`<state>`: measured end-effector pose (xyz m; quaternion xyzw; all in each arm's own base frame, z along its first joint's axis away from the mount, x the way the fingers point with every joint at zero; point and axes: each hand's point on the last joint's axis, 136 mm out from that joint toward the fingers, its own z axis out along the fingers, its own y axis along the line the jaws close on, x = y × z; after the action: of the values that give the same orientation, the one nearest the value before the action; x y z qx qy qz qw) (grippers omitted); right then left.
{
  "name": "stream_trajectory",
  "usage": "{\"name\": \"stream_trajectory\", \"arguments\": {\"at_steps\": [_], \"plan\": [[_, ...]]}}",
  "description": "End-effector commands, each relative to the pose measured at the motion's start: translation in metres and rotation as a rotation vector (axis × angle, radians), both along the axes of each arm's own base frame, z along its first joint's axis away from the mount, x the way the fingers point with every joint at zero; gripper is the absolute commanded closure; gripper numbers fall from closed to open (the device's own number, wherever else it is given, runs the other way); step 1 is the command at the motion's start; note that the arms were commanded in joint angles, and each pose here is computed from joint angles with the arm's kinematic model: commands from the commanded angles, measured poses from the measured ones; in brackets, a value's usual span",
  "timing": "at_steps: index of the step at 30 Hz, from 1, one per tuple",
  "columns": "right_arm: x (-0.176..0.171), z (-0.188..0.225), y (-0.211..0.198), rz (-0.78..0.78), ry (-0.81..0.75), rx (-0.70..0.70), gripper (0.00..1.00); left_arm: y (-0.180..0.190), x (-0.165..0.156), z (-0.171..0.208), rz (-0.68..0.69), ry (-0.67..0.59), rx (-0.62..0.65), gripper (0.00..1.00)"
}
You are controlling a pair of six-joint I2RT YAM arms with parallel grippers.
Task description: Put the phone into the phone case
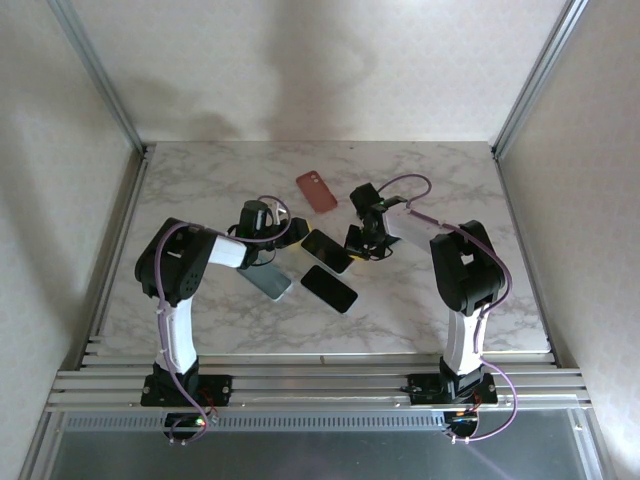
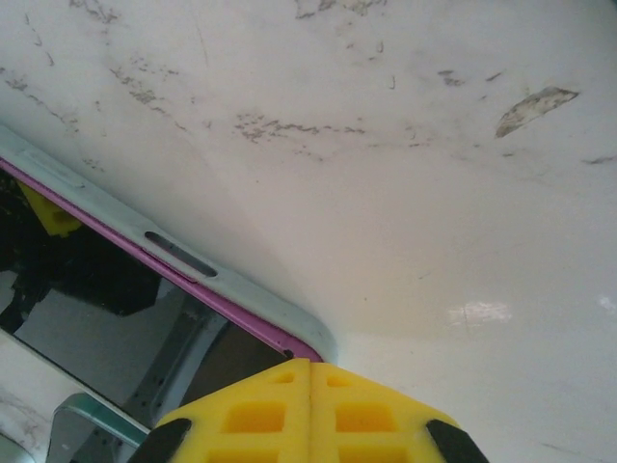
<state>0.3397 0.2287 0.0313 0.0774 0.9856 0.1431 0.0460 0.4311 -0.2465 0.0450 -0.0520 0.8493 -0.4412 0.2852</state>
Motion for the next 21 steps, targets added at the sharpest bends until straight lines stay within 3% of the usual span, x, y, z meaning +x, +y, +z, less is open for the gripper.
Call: {"name": "stream_trajectory", "arguments": {"at_steps": [1,14,21], "plan": [[-0.015,-0.034,-0.002,-0.004,0.077,-0.019,1.00,-0.008,-0.005,0.008,-0.032,-0.021,-0.004,0.57],[-0.041,-0.064,-0.009,-0.015,0.127,-0.066,1.00,-0.007,-0.011,0.006,-0.026,-0.017,-0.009,0.58],[-0.010,-0.009,0.014,-0.035,-0.050,0.075,1.00,-0.002,-0.004,0.021,0.021,-0.057,-0.006,0.59]]}}
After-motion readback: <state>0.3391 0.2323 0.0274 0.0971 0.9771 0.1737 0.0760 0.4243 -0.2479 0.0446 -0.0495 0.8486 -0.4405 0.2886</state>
